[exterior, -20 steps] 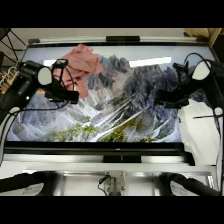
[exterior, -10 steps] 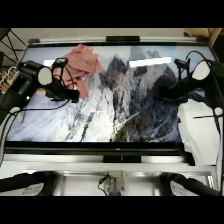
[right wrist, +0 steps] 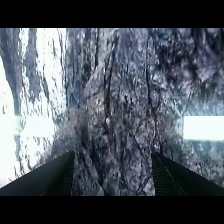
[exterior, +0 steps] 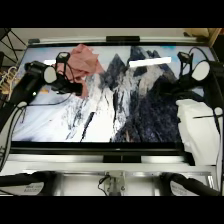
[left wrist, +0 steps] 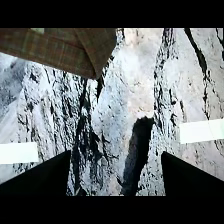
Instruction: Fold the shirts.
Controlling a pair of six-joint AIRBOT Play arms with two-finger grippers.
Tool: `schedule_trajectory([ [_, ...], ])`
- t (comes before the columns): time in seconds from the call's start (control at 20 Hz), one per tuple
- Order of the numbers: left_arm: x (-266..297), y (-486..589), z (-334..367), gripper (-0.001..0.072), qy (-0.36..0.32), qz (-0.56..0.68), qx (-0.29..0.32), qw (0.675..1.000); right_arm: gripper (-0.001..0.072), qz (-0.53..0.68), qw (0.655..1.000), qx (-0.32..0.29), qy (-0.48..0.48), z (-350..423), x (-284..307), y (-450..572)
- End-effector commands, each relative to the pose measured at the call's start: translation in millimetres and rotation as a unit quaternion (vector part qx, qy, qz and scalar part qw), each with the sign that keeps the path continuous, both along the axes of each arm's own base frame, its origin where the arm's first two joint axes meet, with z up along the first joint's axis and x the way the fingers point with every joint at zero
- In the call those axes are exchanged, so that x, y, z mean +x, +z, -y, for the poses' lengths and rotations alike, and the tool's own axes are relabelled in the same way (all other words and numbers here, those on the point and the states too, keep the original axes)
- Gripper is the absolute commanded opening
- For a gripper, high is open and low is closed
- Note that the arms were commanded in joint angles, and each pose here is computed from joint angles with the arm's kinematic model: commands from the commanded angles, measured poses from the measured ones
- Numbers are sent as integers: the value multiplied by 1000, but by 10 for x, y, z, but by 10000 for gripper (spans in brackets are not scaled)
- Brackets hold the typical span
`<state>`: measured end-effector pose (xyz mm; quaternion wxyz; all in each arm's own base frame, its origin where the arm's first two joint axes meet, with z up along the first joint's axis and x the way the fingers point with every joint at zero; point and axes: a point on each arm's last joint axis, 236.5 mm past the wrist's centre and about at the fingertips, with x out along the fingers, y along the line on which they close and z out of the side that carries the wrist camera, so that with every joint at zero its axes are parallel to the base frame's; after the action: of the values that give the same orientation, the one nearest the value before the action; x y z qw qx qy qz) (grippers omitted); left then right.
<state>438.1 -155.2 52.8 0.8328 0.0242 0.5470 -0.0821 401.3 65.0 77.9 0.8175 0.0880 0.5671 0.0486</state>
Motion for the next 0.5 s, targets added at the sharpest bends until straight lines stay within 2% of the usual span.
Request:
schedule_trajectory([
  [0.0,592,-111,-544,661,55,20,14,998,589,35,999,5,-5,-17,156,65],
  [0.1,920,-181,-1037,661,127,12,1,992,589,31,999,17,-4,-71,139,69],
  [0.2,1159,-334,-1290,663,189,5,-50,981,588,26,998,55,0,-237,111,101],
  [0.3,1331,-551,-1395,663,213,6,-88,973,588,27,995,91,13,-409,99,159],
  [0.45,1518,-817,-1472,663,246,18,-105,963,588,29,994,105,23,-485,90,189],
])
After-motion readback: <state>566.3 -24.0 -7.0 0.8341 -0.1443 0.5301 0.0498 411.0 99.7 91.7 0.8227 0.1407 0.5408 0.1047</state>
